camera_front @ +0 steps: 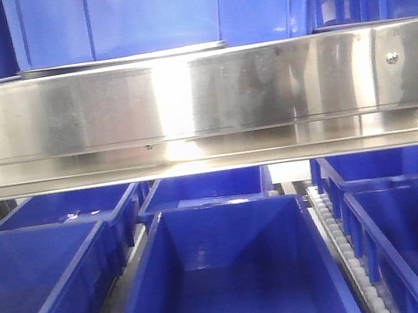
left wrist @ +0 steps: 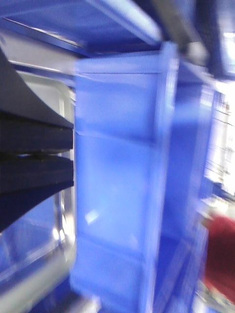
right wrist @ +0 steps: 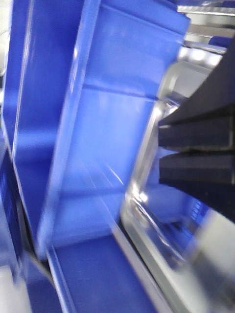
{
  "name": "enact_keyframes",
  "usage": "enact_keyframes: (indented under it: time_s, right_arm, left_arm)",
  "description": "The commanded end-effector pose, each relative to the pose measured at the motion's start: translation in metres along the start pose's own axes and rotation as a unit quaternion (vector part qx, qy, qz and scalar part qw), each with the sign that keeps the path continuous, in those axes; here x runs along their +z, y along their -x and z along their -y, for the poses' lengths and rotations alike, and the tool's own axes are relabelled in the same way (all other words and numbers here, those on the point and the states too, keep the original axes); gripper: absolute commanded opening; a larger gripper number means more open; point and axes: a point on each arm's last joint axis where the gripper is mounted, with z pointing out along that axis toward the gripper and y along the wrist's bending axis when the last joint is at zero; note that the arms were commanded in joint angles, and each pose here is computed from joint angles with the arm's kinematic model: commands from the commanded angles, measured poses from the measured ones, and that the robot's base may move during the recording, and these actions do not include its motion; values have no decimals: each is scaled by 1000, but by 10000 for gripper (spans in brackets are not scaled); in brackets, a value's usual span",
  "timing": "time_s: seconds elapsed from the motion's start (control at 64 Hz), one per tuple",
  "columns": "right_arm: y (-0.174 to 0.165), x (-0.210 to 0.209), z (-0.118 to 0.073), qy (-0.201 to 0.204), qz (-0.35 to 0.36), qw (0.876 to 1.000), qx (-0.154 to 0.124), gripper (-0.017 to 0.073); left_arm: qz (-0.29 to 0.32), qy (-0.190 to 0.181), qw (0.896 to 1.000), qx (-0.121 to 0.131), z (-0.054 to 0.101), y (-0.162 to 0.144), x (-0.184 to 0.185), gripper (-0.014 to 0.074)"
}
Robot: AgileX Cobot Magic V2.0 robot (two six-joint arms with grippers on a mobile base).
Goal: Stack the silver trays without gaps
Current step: 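Lower the small silver tray into the larger tray with both grippers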
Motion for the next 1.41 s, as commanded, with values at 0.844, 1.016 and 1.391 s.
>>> enact_keyframes:
  time_s: [0.844, 1.016, 1.391]
  right_arm:
    - [-108, -133, 17, 158, 110, 980, -51, -79]
    - [-110, -133, 16, 167, 112, 978, -51, -79]
    - [-107, -135, 12, 188, 126, 973, -50, -79]
  left_arm:
    - [84, -19, 996, 11, -15, -107, -138, -10]
    - [81, -42, 996, 1, -13, -127, -133, -10]
    - [154, -133, 976, 80, 4, -143, -133, -8]
